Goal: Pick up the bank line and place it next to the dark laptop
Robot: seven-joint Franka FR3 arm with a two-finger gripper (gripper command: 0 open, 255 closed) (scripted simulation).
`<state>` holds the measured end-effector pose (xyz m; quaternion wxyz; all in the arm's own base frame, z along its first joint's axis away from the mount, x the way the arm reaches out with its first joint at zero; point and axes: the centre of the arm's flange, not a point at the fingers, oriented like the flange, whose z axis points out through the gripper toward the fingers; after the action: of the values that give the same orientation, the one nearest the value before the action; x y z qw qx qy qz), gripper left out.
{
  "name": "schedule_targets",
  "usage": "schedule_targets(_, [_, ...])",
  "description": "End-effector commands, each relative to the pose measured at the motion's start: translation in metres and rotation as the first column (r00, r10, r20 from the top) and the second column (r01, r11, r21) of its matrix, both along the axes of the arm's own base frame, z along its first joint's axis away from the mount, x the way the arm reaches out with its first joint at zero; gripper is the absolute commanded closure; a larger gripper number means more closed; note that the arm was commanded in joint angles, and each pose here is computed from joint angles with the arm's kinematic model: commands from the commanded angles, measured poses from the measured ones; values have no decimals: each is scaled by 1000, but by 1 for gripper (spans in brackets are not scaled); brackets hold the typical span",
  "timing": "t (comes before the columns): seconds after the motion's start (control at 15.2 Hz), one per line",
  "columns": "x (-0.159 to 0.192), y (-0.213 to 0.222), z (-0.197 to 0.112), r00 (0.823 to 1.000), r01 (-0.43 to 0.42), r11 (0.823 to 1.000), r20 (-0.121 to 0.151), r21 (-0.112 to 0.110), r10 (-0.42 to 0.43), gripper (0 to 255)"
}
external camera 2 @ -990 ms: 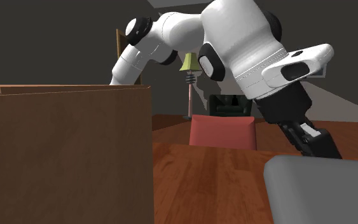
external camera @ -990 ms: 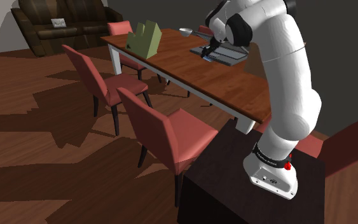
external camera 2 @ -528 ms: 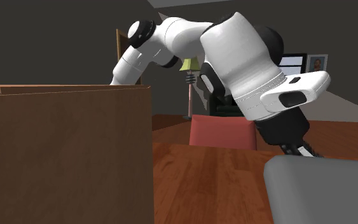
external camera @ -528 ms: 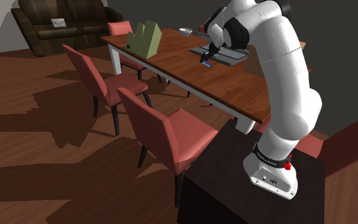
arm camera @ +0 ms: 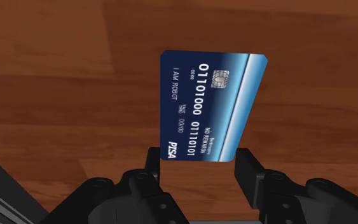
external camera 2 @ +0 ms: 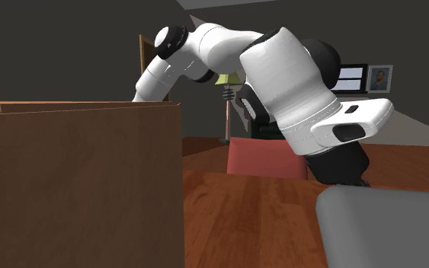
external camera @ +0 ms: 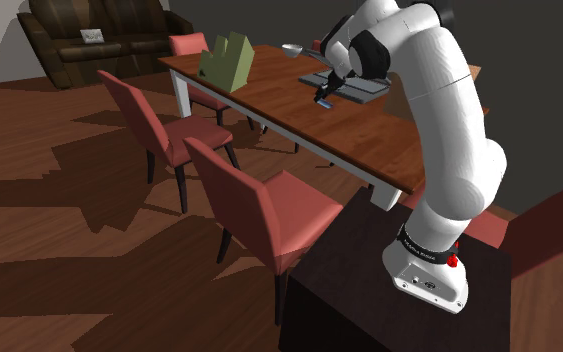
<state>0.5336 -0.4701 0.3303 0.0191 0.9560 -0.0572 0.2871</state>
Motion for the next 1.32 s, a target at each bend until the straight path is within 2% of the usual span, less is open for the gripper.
schedule_targets(0.0, [0,0,0,1000,0,1000,0,0,0,255])
schedule_targets(0.07, [0,0,0,1000,0,1000,0,0,0,255])
schedule_targets(0.13, [0,0,0,1000,0,1000,0,0,0,0])
schedule_targets(0.46, [0,0,0,1000,0,1000,0,0,0,0])
schedule_targets(0.73, [-27,3,42,1000,0,1000,0,0,0,0])
schedule_targets(1.25, [-27,3,42,1000,0,1000,0,0,0,0])
